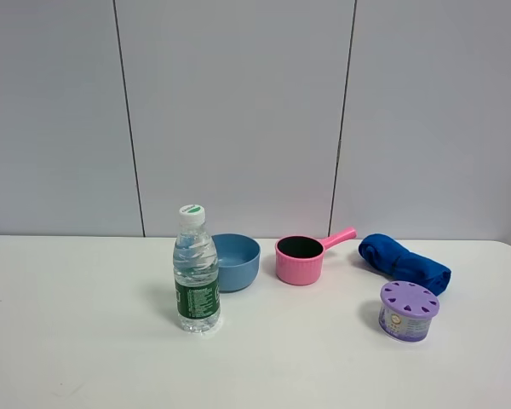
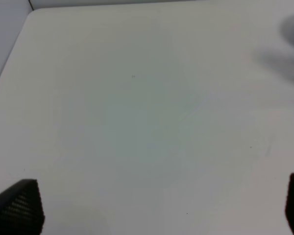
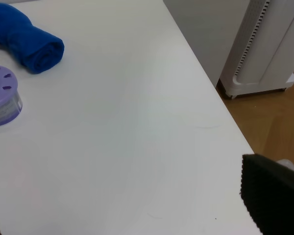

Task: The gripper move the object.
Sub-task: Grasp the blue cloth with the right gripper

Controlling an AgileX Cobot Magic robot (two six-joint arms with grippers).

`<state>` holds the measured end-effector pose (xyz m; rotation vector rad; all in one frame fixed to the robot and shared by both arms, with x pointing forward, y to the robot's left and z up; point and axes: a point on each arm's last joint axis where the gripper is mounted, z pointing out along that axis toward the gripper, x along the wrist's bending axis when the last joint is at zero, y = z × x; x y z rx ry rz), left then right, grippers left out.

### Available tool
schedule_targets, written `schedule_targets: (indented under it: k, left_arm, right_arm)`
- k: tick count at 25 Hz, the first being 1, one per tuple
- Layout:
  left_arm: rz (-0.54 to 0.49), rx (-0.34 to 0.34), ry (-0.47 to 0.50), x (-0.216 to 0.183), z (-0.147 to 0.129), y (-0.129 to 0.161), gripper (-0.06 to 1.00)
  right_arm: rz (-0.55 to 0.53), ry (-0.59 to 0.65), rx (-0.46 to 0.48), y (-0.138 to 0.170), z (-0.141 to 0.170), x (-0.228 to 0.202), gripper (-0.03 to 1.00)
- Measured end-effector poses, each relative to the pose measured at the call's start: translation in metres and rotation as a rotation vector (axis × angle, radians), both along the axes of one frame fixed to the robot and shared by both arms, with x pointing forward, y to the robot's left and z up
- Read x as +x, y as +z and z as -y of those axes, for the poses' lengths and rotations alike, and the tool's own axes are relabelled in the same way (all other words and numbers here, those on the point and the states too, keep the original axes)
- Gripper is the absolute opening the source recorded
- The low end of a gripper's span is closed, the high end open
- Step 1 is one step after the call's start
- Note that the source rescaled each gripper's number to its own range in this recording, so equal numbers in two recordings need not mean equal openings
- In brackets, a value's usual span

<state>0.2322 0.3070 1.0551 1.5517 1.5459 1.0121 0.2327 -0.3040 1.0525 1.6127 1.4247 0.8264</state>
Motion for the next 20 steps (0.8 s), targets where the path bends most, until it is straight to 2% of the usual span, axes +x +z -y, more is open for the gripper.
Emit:
schedule_targets:
  k: [20]
  left_arm:
    - [0.0,0.0,0.0,0.0,0.0,0.0,1.0]
  right_arm:
    - [0.0,-0.002,-0.003,0.0,0.0002,0.0,1.0]
